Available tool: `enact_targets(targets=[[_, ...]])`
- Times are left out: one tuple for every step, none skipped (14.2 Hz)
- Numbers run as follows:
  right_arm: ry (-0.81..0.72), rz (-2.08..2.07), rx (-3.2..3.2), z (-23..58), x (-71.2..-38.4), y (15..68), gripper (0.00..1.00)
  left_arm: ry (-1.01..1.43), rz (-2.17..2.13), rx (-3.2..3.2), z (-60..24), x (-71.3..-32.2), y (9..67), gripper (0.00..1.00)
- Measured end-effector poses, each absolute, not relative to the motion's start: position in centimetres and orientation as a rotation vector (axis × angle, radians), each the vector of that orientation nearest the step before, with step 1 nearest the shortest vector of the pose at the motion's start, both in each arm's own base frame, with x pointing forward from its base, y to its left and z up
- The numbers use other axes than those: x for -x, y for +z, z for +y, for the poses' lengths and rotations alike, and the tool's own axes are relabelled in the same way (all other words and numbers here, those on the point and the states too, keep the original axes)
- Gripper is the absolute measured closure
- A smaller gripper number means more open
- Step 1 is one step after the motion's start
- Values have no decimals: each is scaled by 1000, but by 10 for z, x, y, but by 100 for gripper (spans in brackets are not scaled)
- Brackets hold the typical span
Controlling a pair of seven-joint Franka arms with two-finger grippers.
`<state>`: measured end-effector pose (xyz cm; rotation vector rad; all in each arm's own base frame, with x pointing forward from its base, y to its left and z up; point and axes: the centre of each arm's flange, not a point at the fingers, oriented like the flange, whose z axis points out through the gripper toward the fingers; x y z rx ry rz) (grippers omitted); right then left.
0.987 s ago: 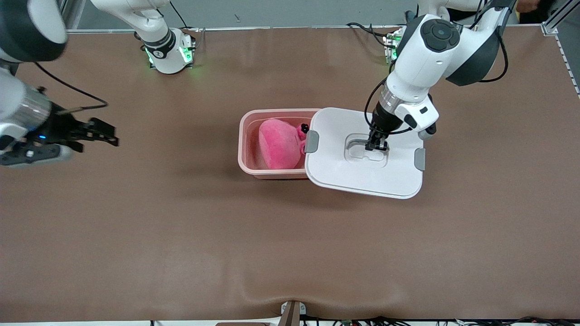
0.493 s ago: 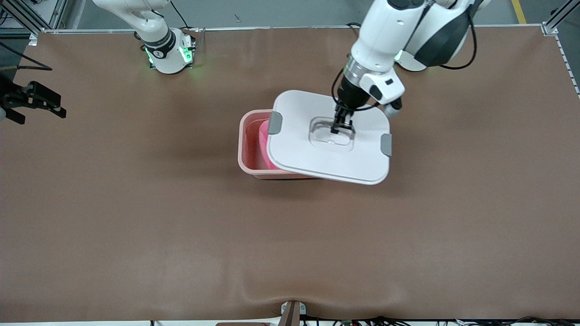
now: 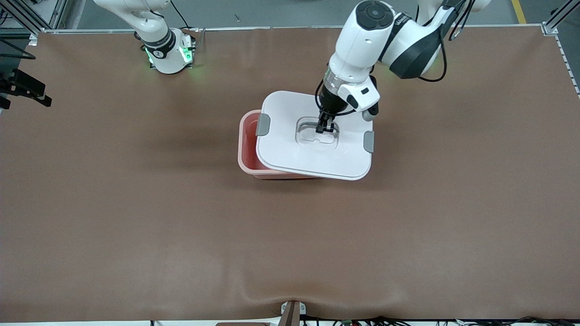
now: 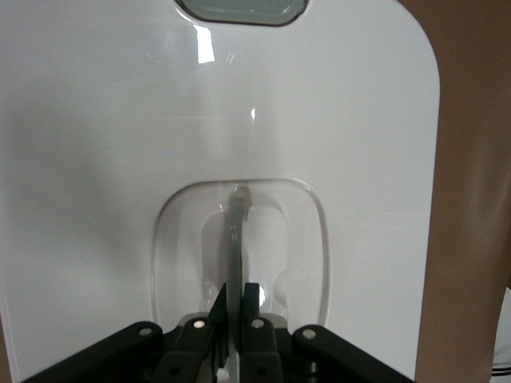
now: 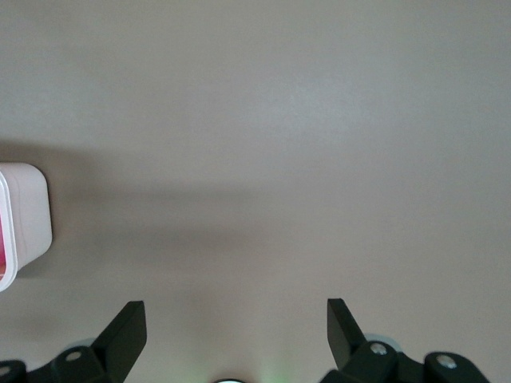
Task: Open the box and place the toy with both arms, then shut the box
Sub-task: 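Lower the white lid onto the pink container with the left gripper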
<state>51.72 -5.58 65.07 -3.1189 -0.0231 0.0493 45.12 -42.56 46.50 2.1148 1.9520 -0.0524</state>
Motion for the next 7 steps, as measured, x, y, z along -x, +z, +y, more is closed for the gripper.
enact_targets(targets=[[52, -6, 3119, -55, -517, 650, 0, -49, 1974, -2096, -434, -449, 463, 93], [55, 4, 3119, -54, -518, 649, 0, -49, 1993, -2083, -443, -447, 459, 93], [57, 19, 3119, -54, -518, 649, 0, -46, 2009, -2075, -451, -446, 454, 93], [58, 36, 3119, -54, -518, 648, 0, -35, 2021, -2074, -459, -445, 447, 93], [58, 53, 3119, -54, -518, 648, 0, -12, 2035, -2075, -467, -445, 437, 93], [58, 66, 3117, -53, -518, 648, 0, 18, 2052, -2070, -477, -445, 426, 93], [59, 85, 3115, -53, -518, 648, 0, 43, 2072, -2057, -486, -444, 416, 93]])
